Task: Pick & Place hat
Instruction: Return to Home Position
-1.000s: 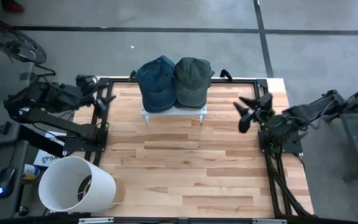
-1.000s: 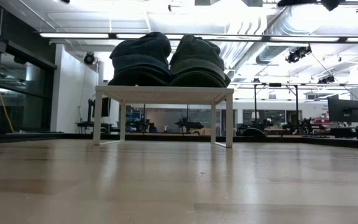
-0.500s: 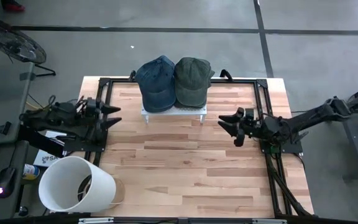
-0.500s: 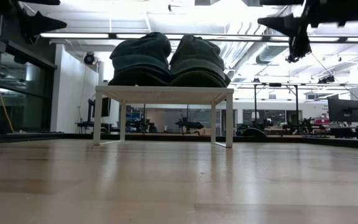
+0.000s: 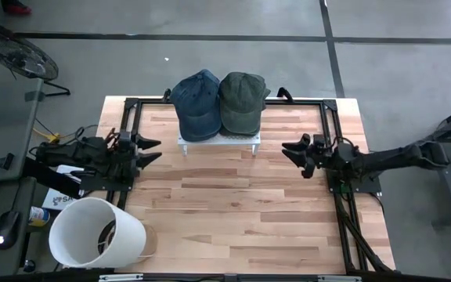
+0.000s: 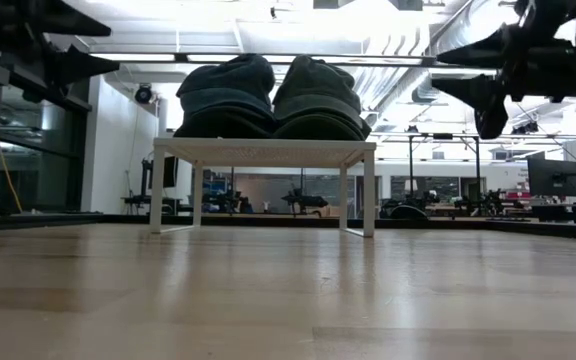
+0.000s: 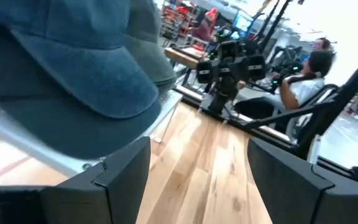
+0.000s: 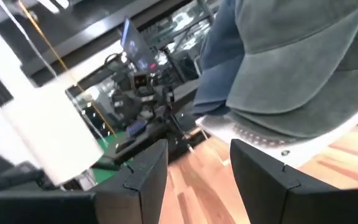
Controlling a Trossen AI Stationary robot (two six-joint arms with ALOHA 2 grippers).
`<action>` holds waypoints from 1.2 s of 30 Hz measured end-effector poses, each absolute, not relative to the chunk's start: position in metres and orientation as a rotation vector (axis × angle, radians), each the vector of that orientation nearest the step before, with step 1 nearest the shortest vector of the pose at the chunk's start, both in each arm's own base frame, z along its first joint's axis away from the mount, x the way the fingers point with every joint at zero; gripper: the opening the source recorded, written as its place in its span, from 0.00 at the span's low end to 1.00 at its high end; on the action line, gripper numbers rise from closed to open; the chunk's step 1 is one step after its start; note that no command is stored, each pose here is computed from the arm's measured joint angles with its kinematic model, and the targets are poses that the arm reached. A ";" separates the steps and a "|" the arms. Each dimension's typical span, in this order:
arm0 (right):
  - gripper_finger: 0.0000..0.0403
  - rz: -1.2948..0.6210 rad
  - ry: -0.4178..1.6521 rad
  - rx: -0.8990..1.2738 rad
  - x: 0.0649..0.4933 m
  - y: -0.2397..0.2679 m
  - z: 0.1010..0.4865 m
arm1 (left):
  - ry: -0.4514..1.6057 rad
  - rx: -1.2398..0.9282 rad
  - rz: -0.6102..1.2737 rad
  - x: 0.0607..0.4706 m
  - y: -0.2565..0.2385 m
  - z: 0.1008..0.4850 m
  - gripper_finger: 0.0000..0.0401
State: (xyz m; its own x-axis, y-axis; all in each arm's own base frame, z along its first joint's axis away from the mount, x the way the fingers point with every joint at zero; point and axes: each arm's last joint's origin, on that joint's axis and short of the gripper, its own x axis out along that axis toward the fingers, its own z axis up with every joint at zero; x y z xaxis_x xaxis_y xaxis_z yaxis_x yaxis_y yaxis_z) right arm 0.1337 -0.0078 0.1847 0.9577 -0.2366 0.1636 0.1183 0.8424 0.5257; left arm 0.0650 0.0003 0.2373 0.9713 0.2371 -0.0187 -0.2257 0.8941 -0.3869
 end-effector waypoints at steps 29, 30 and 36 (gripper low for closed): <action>0.42 -0.227 -0.068 0.540 0.112 -0.017 0.169 | -0.052 -0.420 0.364 0.090 -0.001 0.180 0.66; 0.42 -0.227 -0.067 0.540 0.112 -0.017 0.169 | -0.052 -0.420 0.363 0.090 -0.001 0.179 0.66; 0.42 -0.227 -0.067 0.539 0.112 -0.017 0.169 | -0.022 -0.399 0.335 0.092 -0.002 0.176 0.66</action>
State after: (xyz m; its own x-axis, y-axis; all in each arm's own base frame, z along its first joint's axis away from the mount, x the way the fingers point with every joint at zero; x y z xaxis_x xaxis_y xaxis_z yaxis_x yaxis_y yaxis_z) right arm 0.1117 -0.0165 0.1691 0.9728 -0.2317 0.0041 0.1964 0.8337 0.5162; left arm 0.0920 -0.0022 0.1763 0.9449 0.3242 -0.0445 -0.3157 0.8673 -0.3848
